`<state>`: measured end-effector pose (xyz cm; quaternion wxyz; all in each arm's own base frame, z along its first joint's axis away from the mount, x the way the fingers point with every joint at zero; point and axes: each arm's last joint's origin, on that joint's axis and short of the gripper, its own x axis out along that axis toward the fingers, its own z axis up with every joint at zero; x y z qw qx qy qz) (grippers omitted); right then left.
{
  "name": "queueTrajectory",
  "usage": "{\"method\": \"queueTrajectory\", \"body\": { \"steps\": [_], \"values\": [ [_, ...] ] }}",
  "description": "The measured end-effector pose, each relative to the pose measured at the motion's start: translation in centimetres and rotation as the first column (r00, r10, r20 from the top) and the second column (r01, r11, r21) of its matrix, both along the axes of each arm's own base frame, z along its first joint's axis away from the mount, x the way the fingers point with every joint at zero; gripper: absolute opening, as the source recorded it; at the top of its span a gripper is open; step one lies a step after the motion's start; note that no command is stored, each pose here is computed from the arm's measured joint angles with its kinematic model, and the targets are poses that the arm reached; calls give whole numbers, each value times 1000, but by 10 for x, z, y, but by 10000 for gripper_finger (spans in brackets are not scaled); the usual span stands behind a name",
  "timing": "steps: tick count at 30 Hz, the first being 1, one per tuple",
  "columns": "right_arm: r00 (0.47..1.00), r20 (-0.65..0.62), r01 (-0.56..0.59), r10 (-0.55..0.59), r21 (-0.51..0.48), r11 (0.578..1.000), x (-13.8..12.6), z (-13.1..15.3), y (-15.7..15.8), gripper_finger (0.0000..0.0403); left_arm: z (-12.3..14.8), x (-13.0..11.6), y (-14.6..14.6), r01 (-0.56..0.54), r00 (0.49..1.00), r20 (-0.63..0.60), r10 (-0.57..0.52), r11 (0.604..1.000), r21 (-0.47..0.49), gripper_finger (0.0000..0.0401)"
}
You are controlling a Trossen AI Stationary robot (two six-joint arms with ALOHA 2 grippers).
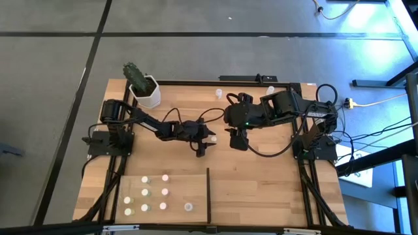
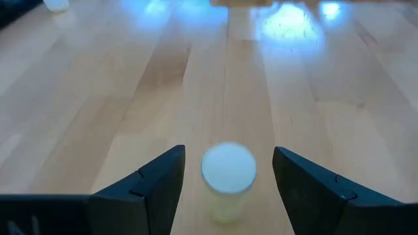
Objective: Pick and place medicine bottles onto shelf by color
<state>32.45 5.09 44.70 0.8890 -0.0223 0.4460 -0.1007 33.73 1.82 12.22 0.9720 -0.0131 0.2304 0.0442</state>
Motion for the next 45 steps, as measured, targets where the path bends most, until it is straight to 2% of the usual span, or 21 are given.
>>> {"method": "queueTrajectory", "body": {
  "steps": [10, 17, 39, 45],
  "values": [
    [1000, 7, -1, 1, 1, 1000, 1, 0, 0, 234, 2, 1, 0, -5, 1000, 19, 5, 1000, 3, 224],
    [1000, 7, -1, 1, 2, 1000, 1, 0, 0, 234, -2, -1, 0, -5, 1000, -26, 5, 1000, 1, 222],
    [1000, 7, 0, 0, 2, 1000, 1, 0, 0, 234, -3, -1, 0, -8, 1000, -29, 7, 1000, -2, 128],
    [1000, 7, 0, 0, 3, 1000, 1, 0, 0, 234, -2, -1, 0, -30, 999, -25, 29, 999, -44, 112]
  ]
}}
